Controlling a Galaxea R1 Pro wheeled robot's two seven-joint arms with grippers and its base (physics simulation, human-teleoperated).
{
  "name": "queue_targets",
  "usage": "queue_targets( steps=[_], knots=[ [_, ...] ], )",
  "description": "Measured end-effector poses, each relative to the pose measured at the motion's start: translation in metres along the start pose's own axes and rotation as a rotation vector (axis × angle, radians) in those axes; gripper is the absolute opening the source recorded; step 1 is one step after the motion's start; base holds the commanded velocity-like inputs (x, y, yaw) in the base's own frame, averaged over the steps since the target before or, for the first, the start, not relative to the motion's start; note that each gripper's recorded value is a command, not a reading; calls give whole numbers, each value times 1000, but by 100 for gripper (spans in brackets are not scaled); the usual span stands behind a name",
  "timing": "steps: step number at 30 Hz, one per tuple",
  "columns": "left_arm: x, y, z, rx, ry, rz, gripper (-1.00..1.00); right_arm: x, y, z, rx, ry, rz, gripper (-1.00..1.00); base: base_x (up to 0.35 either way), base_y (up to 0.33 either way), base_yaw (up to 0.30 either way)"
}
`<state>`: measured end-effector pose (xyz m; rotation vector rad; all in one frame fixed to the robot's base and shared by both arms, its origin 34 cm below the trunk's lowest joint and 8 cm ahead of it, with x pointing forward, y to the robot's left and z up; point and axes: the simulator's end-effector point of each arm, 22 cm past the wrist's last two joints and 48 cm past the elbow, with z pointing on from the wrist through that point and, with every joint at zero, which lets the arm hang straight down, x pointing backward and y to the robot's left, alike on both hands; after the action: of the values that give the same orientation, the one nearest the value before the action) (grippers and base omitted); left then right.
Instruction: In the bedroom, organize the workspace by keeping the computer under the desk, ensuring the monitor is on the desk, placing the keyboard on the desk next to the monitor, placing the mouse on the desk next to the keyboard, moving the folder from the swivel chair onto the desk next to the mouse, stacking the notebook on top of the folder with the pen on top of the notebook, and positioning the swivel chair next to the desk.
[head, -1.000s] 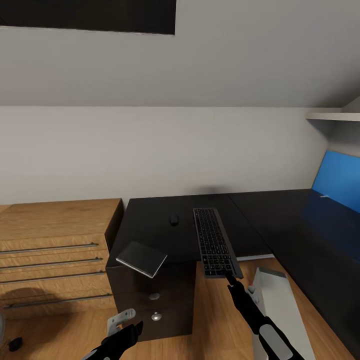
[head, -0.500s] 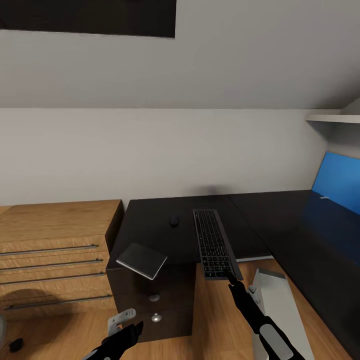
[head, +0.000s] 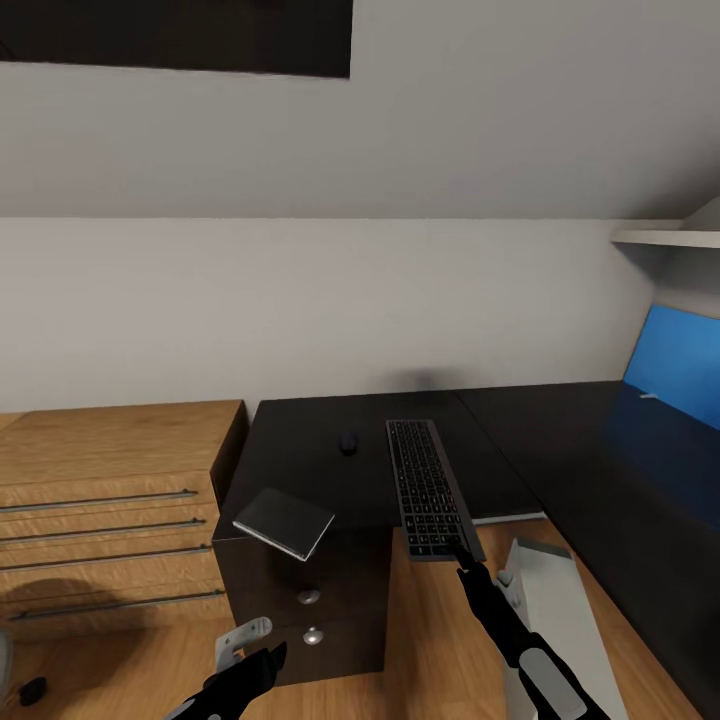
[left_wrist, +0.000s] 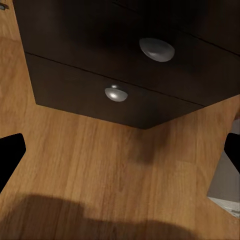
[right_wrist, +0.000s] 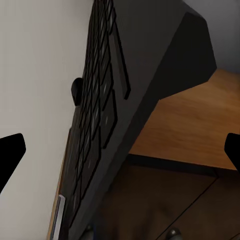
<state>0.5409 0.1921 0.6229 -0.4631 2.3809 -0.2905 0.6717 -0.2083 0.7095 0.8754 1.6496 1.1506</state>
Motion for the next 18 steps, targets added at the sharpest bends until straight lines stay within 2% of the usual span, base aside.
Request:
queue_targets(
  steps=[1, 2, 18],
  knots=[
    [0, 0, 0, 0, 0, 0, 100, 0, 0, 0, 0, 0, 0, 100, 0, 0, 0],
    [0, 0, 0, 0, 0, 0, 100, 0, 0, 0, 0, 0, 0, -100, 0, 0, 0],
    [-4, -1, -2, -2, -8, 0, 100, -2, 7, 0, -11, -2, -3, -100, 0, 0, 0]
  ],
)
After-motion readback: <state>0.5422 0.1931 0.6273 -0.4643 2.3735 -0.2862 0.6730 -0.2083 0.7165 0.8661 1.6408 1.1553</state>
